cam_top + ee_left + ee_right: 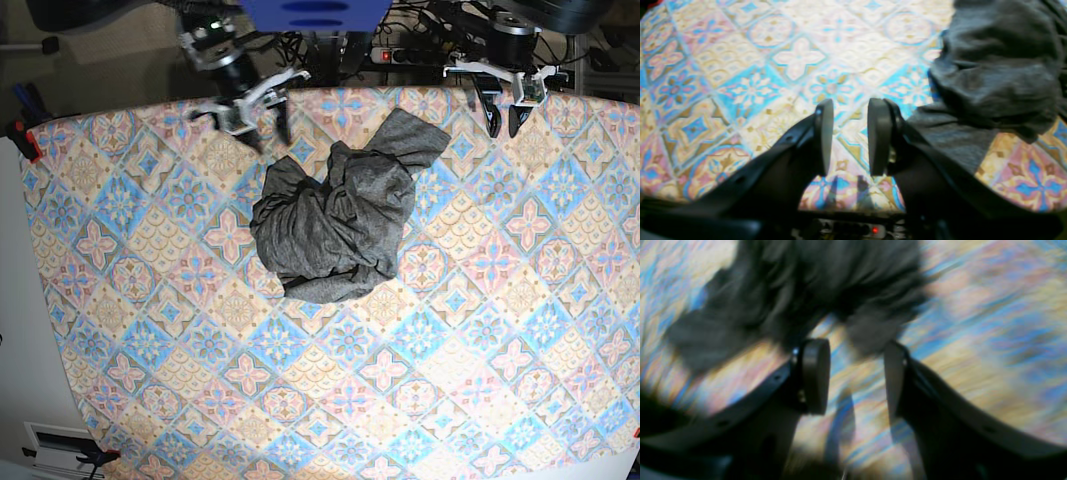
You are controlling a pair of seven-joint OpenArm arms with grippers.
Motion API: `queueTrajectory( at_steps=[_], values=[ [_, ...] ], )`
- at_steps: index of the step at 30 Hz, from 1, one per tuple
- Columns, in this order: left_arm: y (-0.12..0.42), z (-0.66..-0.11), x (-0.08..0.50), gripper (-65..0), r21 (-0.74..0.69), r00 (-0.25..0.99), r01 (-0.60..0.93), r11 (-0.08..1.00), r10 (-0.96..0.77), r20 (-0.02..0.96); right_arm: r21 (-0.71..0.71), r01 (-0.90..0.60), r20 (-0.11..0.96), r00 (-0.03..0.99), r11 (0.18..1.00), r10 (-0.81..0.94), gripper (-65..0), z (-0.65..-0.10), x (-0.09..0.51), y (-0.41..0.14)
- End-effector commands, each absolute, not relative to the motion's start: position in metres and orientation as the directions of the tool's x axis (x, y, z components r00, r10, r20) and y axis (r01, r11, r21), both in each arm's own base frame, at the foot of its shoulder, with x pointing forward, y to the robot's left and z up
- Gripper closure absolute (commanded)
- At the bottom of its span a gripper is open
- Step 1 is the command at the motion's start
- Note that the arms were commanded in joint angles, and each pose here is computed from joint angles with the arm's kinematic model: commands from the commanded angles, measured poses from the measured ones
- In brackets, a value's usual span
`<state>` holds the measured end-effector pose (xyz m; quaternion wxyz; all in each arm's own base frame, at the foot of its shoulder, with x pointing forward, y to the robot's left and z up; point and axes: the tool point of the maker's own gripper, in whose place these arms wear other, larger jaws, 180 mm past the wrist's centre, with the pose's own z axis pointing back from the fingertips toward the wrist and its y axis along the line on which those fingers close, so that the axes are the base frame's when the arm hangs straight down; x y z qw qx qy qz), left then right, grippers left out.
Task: Layout the t-shirt on the table in an organized manner, then fold the t-shirt properly
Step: 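Lower the right gripper onto the crumpled grey t-shirt and grasp it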
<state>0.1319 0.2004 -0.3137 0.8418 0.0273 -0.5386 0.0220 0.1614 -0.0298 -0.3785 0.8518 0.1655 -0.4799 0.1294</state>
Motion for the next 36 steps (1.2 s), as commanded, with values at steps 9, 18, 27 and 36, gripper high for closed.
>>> queueTrajectory(
  at_steps=[9, 18, 27, 36],
  values=[
    [0.213, -0.313, 0.129, -18.4, 0.053, 0.430, -0.086, 0.995, -0.011, 0.903, 0.165, -0.518, 0.895, 0.436, 0.839, 0.093, -26.2, -0.352, 0.196, 0.023],
    [0.211, -0.325, 0.128, -18.2, 0.048, 0.492, -0.085, 0.995, 0.000, 0.871, 0.119, -0.594, 0.942, 0.322, 0.795, 0.099, -26.2, -0.323, 0.228, 0.049],
    [0.211, -0.325, 0.128, -18.2, 0.047, 0.493, -0.084, 0.995, 0.000, 0.870, 0.123, -0.600, 0.928, 0.352, 0.790, 0.124, -26.2, -0.342, 0.228, 0.052],
    [0.211, -0.325, 0.128, -18.2, 0.048, 0.493, -0.085, 0.995, 0.000, 0.870, 0.133, -0.590, 0.900, 0.408, 0.796, 0.152, -26.2, -0.369, 0.222, 0.048]
  ],
)
